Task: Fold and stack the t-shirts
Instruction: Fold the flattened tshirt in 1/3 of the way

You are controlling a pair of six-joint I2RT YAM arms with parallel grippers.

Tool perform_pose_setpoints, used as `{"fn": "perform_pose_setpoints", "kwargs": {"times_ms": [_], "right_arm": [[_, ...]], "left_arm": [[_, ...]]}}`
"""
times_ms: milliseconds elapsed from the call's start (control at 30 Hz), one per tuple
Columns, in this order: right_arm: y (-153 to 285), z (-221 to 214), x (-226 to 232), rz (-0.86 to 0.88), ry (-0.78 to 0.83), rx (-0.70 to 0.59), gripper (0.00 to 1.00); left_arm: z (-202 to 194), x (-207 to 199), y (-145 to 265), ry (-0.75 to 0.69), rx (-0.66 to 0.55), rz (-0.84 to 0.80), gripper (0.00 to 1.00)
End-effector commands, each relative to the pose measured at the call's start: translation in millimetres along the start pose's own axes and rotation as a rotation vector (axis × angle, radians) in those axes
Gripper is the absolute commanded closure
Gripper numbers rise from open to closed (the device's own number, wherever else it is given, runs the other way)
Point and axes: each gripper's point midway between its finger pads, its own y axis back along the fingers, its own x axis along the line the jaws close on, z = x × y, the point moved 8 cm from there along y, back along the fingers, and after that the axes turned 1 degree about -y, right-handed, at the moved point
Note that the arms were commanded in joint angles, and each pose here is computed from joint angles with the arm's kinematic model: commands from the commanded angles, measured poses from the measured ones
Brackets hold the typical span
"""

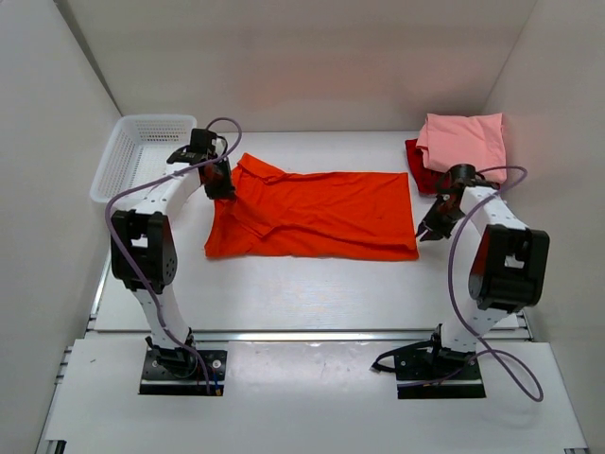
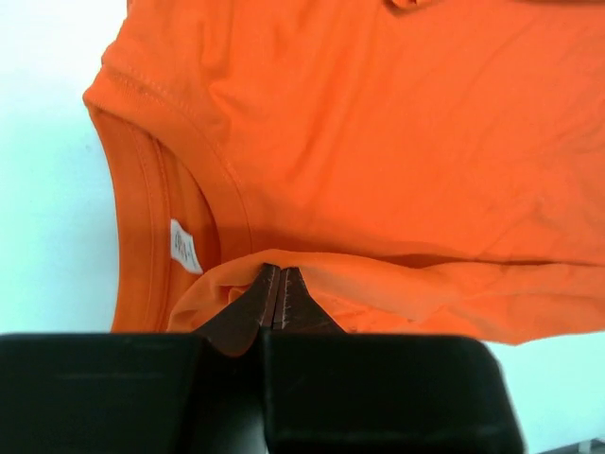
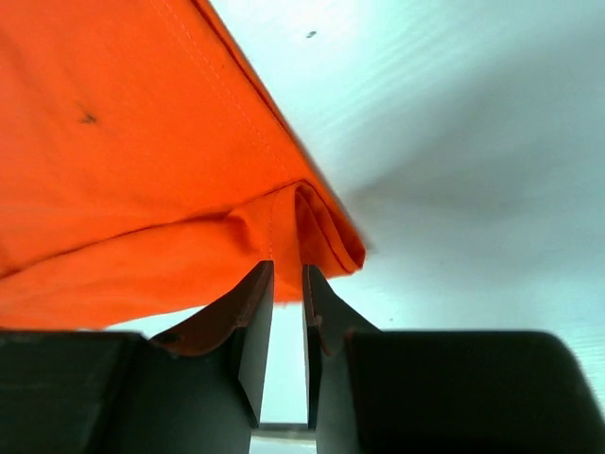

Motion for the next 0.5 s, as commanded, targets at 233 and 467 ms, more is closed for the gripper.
{"fn": "perform_pose_setpoints", "kwargs": {"times_ms": [233,467], "right_arm": [[20.4,6.4,2.0,0.250,-0.119,-0.241,0.68],[6.1,-5.2,31.5,0.100,0.286,-0.138,0.76]], "left_arm": [[23.1,-0.4,-8.3,0.048,-0.104,-0.050,0.69],[7.4,6.0,-8.7,0.050,-0.078,-0.034,0.50]]}}
